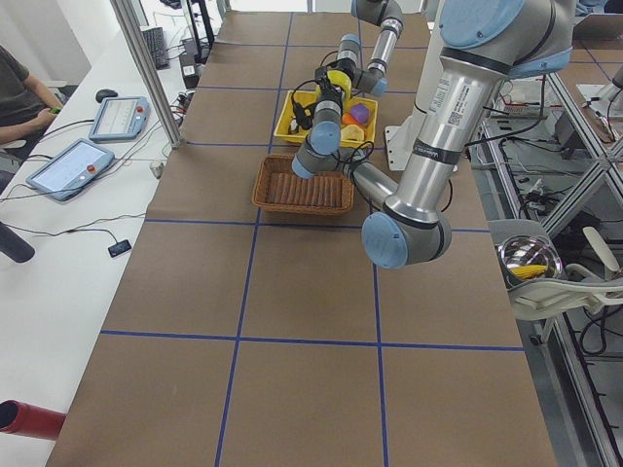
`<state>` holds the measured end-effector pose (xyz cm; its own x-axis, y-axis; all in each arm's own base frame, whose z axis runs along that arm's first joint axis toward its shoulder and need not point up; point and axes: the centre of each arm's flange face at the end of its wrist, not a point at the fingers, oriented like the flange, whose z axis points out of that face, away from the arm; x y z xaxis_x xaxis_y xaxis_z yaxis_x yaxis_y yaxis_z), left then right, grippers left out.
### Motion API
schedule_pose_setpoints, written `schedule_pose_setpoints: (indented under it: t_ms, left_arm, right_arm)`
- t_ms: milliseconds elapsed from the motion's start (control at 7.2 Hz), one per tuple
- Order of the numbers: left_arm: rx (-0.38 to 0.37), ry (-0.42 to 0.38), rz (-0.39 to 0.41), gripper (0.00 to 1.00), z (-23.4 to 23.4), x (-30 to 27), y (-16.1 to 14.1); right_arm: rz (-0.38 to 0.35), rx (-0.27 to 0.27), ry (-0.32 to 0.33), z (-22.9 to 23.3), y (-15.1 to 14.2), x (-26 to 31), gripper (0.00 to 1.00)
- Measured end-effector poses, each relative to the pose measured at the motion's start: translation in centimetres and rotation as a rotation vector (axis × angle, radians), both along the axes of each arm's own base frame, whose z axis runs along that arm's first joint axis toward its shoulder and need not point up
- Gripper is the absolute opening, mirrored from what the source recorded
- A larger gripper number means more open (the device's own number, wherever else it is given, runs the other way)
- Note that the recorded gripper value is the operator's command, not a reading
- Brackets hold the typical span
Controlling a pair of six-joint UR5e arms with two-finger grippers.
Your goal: Move tape to another basket
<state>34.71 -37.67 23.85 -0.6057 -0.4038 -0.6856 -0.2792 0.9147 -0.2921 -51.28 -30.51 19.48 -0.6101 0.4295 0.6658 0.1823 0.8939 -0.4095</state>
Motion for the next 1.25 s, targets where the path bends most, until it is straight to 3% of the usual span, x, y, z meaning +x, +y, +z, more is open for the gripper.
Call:
schedule_pose_setpoints:
  t_ms: [139,417,556,694,1250]
  left_arm:
    - [0.0,0.002,0.0,0.79,-0.06,0.09,0.03]
    - [-0.001,0.002,0.001,0.02,-0.03,0.16,0.07]
    - [0.0,0.001,0.0,0.0,0.08,0.2,0.07]
    - [0.003,-0.001,-0.001,0.0,0.24,0.24,0.12]
    - [0.014,0.006,-0.001,0.0,0.81,-0.19,0.4]
  right_arm:
    - [-0.009,0.002,-0.005,-0.42,0.5,-0.34,0.0]
    - [-0.018,0.004,-0.009,-0.83,1.0,-0.74,0.0]
    - [-0.02,0.005,-0.007,-0.81,1.07,-0.92,0.05]
    - [-0.018,0.005,-0.009,-0.88,1.03,-0.92,0.99]
    - [0.006,0.004,-0.011,-0.98,0.12,-0.39,1.0]
